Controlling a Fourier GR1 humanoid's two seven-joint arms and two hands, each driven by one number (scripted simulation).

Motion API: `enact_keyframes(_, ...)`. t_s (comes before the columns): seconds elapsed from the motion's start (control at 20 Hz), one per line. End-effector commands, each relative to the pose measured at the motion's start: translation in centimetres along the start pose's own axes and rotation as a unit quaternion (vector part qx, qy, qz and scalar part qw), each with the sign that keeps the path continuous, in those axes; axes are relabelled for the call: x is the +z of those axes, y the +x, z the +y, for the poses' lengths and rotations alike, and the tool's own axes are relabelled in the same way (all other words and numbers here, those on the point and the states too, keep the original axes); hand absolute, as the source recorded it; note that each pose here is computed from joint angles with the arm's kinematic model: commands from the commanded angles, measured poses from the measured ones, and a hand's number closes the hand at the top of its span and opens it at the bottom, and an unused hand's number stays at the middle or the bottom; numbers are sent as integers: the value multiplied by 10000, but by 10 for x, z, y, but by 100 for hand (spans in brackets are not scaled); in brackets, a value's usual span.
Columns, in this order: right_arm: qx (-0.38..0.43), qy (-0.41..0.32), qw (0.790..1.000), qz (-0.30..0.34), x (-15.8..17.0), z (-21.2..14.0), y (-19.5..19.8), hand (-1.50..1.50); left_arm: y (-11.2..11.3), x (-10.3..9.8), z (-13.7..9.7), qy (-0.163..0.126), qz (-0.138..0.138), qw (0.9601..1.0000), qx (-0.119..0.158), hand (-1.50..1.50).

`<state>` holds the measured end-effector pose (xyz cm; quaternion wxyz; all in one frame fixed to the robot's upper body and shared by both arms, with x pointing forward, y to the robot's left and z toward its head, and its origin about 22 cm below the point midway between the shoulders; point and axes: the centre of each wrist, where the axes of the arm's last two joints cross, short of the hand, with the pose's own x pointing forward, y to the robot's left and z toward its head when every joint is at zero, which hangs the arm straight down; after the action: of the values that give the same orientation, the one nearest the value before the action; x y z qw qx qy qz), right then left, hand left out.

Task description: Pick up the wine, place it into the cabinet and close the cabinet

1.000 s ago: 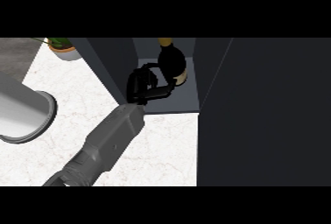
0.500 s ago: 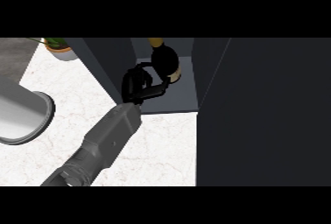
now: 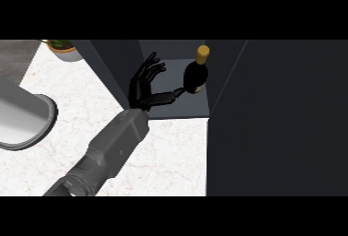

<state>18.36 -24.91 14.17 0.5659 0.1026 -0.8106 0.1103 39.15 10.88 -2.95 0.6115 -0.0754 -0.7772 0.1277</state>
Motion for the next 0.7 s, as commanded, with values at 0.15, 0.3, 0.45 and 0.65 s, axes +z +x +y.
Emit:
enact_keyframes(0.15, 52, -49, 9999, 102, 9, -6, 8, -150, -3, 8, 29, 225, -309, 9991, -154, -150)
enact_keyframes(0.3, 113, -48, 9999, 35, 5, 1, 7, -150, -8, 20, 11, 105, -458, 9987, -185, -150)
enact_keyframes(0.45, 42, -66, 9999, 78, 1, -5, 22, -150, 8, 12, 10, -215, -253, 9993, -147, -150)
enact_keyframes(0.65, 49, -109, 9999, 124, 7, 2, 19, -150, 21, 31, -7, -592, -206, 9980, -26, -150)
